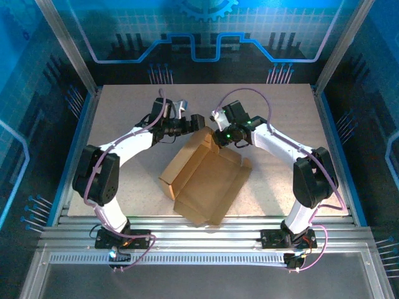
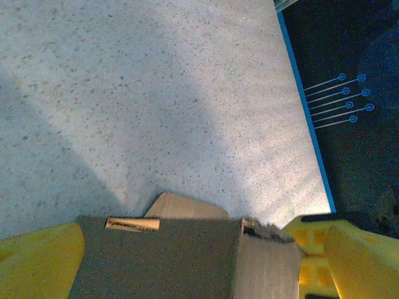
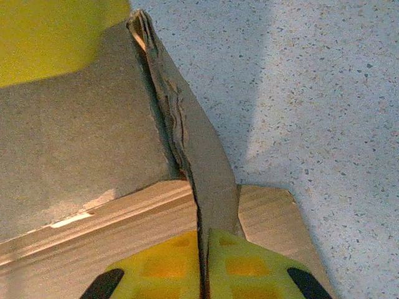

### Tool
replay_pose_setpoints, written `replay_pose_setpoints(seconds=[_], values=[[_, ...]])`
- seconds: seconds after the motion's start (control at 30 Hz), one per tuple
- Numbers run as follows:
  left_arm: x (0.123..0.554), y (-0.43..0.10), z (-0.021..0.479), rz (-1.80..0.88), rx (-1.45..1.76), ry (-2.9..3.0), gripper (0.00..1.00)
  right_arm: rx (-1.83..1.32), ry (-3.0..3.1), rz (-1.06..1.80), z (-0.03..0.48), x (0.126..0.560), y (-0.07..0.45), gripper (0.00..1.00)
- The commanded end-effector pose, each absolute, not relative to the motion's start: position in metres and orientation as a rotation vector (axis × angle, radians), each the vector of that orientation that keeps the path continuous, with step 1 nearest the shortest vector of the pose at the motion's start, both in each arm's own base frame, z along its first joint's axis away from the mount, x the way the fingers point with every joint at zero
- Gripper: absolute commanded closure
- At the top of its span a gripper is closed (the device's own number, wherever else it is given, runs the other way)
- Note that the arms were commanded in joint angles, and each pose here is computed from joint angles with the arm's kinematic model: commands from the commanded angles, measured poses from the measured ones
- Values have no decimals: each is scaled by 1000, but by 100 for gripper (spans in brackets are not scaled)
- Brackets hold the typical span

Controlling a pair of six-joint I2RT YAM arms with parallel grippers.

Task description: Fold the paper box

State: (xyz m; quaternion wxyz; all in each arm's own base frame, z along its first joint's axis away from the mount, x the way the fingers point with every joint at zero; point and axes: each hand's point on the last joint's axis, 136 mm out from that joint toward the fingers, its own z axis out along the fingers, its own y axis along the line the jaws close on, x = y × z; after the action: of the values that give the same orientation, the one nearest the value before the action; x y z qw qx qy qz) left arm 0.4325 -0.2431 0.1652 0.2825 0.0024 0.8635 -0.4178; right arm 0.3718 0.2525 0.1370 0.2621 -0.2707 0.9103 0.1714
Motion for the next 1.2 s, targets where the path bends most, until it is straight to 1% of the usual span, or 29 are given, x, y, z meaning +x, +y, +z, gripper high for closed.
replay_pose_setpoints(seconds=[0.0, 0.43, 0.67, 0.77, 1.0, 1.1, 1.17], values=[[444, -252, 174, -1184, 38, 2286, 1, -800, 2569, 439, 109, 352, 253, 90], [453, -255, 140, -1132, 31, 2410, 1, -796, 2572, 436, 107, 351, 254, 89], [453, -254, 124, -1091, 32, 2455, 1, -783, 2562, 444, 112, 351, 255, 85], [452, -255, 119, -1089, 31, 2464, 1, -767, 2558, 464, 116, 351, 257, 82], [449, -257, 114, -1065, 50, 2476, 1, -727, 2471, 543, 148, 347, 257, 74], [449, -257, 112, -1061, 52, 2480, 1, -716, 2426, 600, 165, 340, 253, 68], [449, -257, 112, -1059, 53, 2480, 1, -678, 2390, 643, 177, 337, 247, 59]])
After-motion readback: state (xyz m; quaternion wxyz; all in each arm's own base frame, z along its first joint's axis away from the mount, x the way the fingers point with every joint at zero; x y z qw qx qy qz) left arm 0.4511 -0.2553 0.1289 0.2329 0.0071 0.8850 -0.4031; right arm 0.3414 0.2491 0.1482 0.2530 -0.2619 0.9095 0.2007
